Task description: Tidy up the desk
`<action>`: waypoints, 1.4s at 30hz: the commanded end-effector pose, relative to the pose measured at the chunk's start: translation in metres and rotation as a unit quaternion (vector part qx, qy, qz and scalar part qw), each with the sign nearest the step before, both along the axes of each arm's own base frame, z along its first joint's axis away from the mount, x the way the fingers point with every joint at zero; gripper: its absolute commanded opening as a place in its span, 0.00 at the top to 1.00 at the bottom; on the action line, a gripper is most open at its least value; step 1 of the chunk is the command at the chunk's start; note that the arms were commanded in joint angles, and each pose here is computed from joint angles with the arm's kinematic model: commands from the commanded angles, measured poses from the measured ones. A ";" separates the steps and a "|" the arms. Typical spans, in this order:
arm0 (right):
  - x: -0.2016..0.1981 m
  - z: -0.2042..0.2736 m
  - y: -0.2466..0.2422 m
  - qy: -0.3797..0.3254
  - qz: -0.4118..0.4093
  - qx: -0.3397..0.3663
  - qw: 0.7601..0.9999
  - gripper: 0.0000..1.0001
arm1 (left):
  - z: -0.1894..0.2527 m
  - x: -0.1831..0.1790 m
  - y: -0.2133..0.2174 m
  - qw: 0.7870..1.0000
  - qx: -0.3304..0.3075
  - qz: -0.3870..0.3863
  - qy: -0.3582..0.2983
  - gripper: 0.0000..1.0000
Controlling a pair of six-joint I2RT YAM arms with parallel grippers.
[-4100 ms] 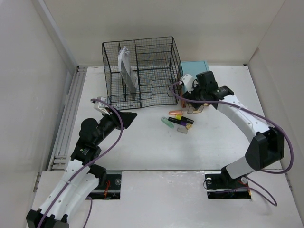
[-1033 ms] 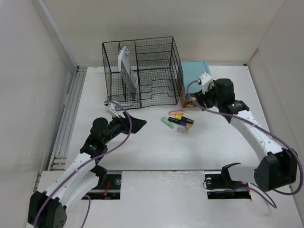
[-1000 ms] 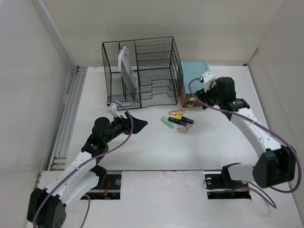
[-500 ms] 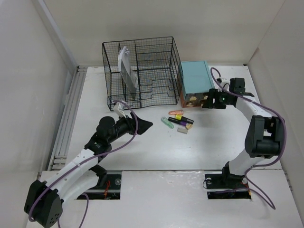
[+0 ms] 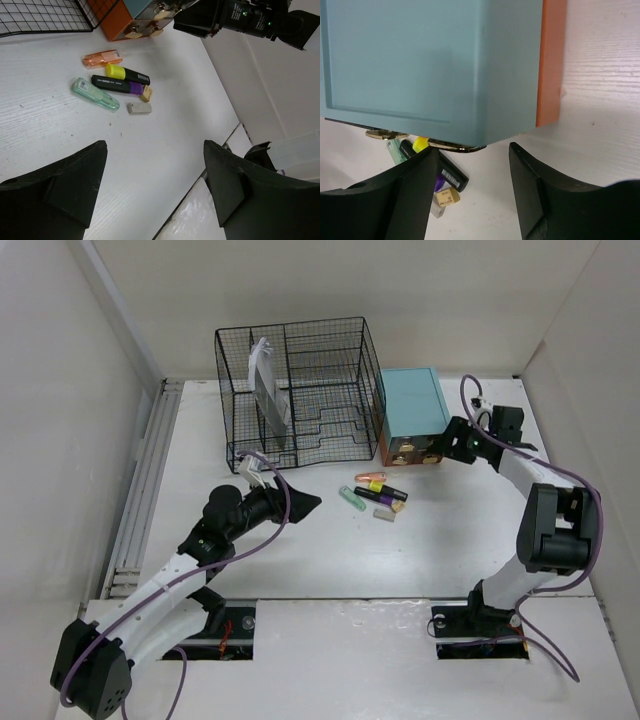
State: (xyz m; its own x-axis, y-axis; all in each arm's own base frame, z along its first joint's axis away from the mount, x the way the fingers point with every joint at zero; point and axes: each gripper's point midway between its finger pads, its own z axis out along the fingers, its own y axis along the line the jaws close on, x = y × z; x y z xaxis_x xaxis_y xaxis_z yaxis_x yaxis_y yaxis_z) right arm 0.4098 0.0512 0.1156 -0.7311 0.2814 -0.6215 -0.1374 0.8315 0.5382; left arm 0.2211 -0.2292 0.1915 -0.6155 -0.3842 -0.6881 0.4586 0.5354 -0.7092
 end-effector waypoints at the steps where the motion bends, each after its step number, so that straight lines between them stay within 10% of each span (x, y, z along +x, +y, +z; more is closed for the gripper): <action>1: 0.013 0.030 -0.004 -0.066 -0.036 0.016 0.997 0.37 | 0.030 0.003 -0.002 0.998 -0.022 0.001 -0.051 0.25; 42: 0.021 0.021 0.002 -0.064 -0.069 0.034 0.995 0.40 | 0.027 0.000 0.002 0.999 -0.015 0.005 -0.050 0.25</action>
